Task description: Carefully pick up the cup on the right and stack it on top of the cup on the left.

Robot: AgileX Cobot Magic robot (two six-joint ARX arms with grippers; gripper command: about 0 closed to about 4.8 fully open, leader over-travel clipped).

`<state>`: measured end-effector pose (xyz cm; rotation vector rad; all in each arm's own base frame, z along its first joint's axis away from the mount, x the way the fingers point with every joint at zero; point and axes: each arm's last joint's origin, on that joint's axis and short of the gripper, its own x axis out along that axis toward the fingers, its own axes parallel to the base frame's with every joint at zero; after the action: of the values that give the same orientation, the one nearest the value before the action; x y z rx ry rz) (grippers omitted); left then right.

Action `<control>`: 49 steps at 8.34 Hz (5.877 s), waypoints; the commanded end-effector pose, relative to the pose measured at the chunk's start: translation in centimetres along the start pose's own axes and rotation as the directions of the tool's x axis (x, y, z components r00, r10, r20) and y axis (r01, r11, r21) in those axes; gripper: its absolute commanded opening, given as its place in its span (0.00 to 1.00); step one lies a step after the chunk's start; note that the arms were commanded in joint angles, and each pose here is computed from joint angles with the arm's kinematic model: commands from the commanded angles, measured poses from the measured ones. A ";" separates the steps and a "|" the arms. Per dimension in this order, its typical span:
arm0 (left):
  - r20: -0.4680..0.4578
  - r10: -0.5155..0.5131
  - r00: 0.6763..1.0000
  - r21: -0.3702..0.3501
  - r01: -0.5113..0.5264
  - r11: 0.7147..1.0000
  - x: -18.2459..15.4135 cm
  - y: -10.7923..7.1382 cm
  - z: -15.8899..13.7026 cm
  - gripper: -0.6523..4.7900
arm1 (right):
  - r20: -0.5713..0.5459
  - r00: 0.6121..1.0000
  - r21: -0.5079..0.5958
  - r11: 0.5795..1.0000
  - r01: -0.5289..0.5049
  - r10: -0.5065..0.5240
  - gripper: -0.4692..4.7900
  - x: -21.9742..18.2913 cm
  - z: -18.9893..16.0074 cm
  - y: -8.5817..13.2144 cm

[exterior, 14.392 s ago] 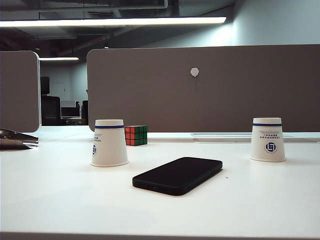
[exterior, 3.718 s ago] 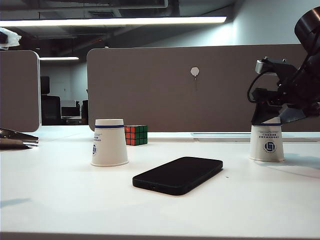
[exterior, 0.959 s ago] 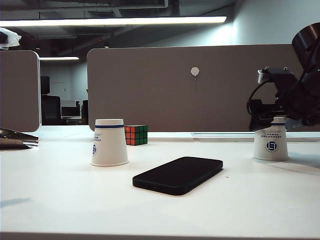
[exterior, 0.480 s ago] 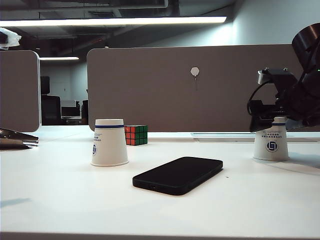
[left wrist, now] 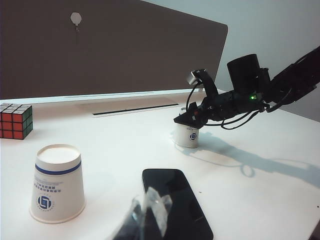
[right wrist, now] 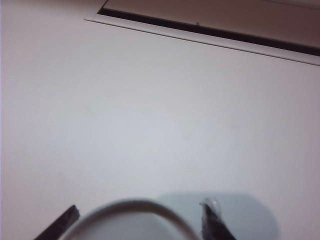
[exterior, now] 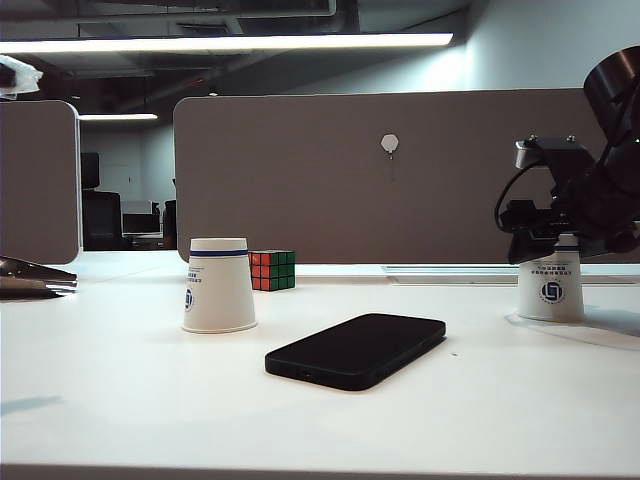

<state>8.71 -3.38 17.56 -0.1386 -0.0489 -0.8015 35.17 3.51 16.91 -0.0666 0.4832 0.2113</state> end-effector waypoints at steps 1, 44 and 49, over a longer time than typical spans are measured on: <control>0.013 -0.007 1.000 0.017 0.007 1.000 0.0 -0.1 0.2 0.11 | -0.022 0.997 0.002 0.997 -0.075 0.075 0.67 0.0 -0.1 0.5; 0.013 -0.009 1.000 0.017 0.009 1.000 0.0 -0.1 0.2 0.11 | -0.002 0.739 -0.161 0.729 -0.666 0.674 1.00 4.4 5.5 24.3; 0.013 -0.008 1.000 0.017 0.008 1.000 0.0 -0.1 0.2 0.11 | 0.352 0.747 -0.199 0.825 -0.530 0.565 0.96 1.3 11.5 22.4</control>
<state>8.71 -3.38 17.57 -0.1385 -0.0493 -0.8016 36.29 27.69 25.41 0.0369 0.0967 0.8640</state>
